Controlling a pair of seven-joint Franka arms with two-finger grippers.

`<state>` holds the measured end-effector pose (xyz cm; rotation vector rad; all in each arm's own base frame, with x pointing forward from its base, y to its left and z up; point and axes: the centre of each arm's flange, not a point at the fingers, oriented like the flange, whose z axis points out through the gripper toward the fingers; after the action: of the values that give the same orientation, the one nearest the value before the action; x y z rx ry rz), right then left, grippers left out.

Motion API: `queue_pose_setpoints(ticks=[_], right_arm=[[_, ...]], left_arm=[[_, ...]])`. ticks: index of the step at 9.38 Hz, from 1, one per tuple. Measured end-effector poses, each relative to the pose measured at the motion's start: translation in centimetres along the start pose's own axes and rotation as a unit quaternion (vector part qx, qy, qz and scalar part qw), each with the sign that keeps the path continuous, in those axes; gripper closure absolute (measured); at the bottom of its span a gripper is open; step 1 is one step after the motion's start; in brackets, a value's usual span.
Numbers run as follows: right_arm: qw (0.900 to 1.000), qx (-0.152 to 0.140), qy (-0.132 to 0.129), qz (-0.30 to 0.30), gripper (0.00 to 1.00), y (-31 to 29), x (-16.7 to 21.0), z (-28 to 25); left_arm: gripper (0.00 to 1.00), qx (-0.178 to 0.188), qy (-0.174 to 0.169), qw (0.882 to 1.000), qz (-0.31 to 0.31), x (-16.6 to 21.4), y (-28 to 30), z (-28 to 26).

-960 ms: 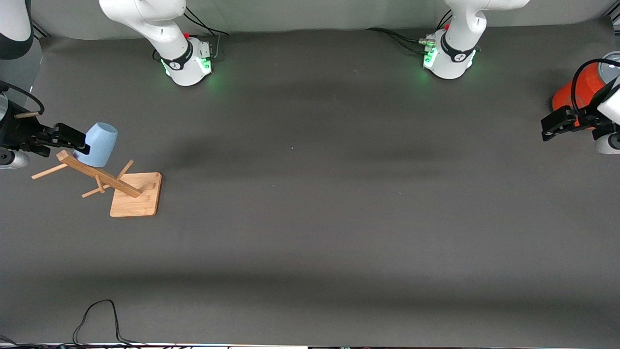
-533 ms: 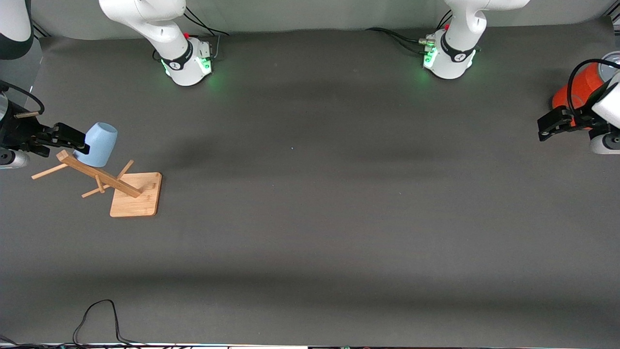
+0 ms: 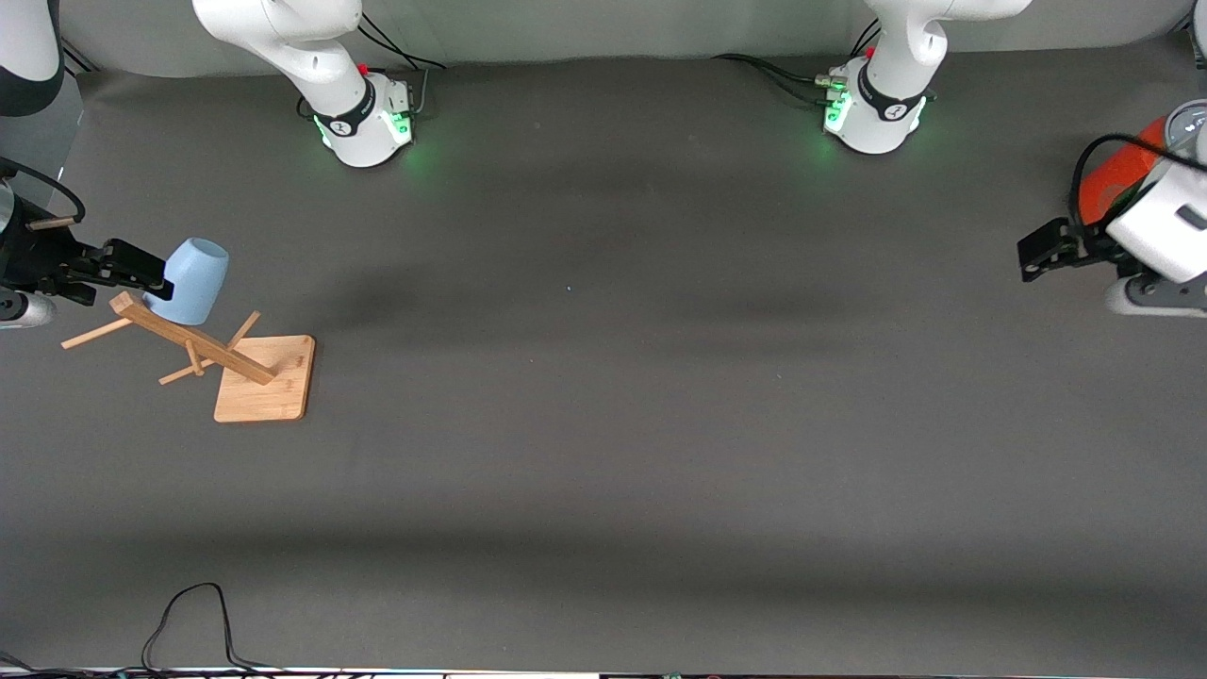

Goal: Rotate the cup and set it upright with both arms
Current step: 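Move the right gripper toward the blue cup on the wooden stand, then close the right gripper around the blue cup on the peg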

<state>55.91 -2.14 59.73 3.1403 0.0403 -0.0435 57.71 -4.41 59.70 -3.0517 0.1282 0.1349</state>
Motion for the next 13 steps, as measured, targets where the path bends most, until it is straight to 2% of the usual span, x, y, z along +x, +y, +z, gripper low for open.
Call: queue_pose_setpoints(ticks=[2,4,6,8,9,10,12,13], right_arm=[[1.000,0.000,0.002,0.008,0.00,0.9,-0.5,-0.5],[0.999,0.008,0.002,0.034,0.00,4.4,-3.9,-0.4],[0.999,0.016,0.005,0.045,0.00,5.6,-6.5,-0.1],[0.998,0.018,0.003,0.056,0.00,5.8,-6.7,0.4],[0.995,0.019,-0.001,0.097,0.00,5.8,-6.6,0.7],[0.986,0.018,-0.003,0.166,0.00,5.7,-6.5,0.9],[0.953,0.017,-0.009,0.304,0.00,5.6,-6.6,1.2],[0.939,0.016,-0.013,0.344,0.00,5.6,-6.6,1.5]], left_arm=[[0.00,0.002,-0.004,1.000,-0.002,4.4,0.0,2.1],[0.00,0.005,0.008,1.000,0.000,9.2,0.7,3.7],[0.00,0.005,0.022,1.000,0.000,10.7,0.8,3.5],[0.00,0.005,0.031,1.000,0.001,11.0,1.0,3.2],[0.00,0.004,0.033,0.999,0.004,11.0,1.3,3.0],[0.00,0.003,0.034,0.999,0.006,11.0,1.6,2.9],[0.00,0.003,0.034,0.999,0.007,11.0,1.7,2.9],[0.00,0.003,0.033,0.999,0.006,11.0,1.6,2.9]])
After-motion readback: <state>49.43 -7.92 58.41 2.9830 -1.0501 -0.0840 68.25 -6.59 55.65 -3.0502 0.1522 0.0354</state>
